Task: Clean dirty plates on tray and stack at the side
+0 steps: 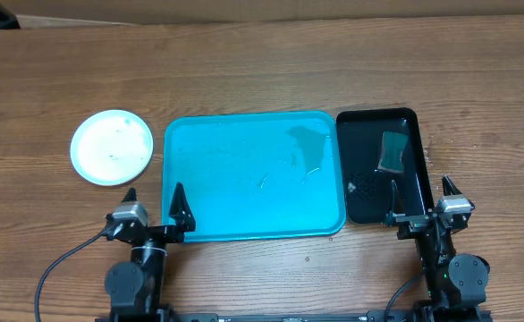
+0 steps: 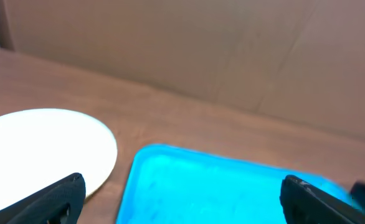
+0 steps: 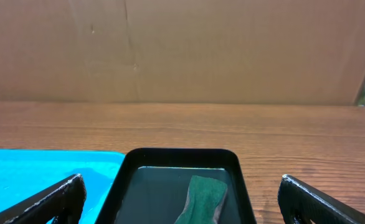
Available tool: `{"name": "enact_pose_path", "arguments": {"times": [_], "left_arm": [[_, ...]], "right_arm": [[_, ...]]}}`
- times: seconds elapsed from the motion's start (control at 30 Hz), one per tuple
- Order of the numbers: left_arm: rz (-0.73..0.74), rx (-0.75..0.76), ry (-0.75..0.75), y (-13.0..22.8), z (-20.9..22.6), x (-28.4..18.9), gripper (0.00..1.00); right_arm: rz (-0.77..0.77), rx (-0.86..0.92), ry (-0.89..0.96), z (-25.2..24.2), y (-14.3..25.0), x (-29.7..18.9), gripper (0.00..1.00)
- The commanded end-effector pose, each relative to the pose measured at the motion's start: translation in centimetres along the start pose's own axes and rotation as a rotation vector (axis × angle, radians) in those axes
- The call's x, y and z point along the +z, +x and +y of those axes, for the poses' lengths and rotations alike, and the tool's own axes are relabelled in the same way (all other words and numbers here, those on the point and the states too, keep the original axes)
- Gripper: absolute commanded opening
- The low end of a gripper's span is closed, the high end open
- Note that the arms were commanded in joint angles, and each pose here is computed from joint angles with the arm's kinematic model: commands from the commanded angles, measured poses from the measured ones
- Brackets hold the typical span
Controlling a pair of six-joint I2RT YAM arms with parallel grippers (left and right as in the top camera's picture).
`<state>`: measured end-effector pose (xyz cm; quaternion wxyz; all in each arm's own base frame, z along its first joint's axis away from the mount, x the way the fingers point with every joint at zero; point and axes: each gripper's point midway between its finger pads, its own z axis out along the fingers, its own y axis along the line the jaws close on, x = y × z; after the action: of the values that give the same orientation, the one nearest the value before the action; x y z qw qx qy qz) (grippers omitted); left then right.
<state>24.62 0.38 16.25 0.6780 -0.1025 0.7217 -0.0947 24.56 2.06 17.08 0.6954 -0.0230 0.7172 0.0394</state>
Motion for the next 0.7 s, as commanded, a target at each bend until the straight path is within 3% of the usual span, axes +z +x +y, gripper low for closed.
{"name": "enact_pose_path", "arguments": {"times": [0.0, 0.13, 0.67], "left_arm": [[0.009, 0.156, -0.025, 0.51, 0.57, 0.01, 1.00], [0.010, 0.233, -0.021, 0.54, 0.51, 0.01, 1.00], [0.012, 0.225, -0.013, 0.59, 0.36, 0.02, 1.00]], "right_arm": [[-0.006, -0.003, 0.002, -0.10, 0.13, 0.01, 1.00], [-0.006, -0.003, 0.002, -0.10, 0.13, 0.01, 1.00], [-0.006, -0.003, 0.002, -0.10, 0.13, 0.01, 1.00]]}}
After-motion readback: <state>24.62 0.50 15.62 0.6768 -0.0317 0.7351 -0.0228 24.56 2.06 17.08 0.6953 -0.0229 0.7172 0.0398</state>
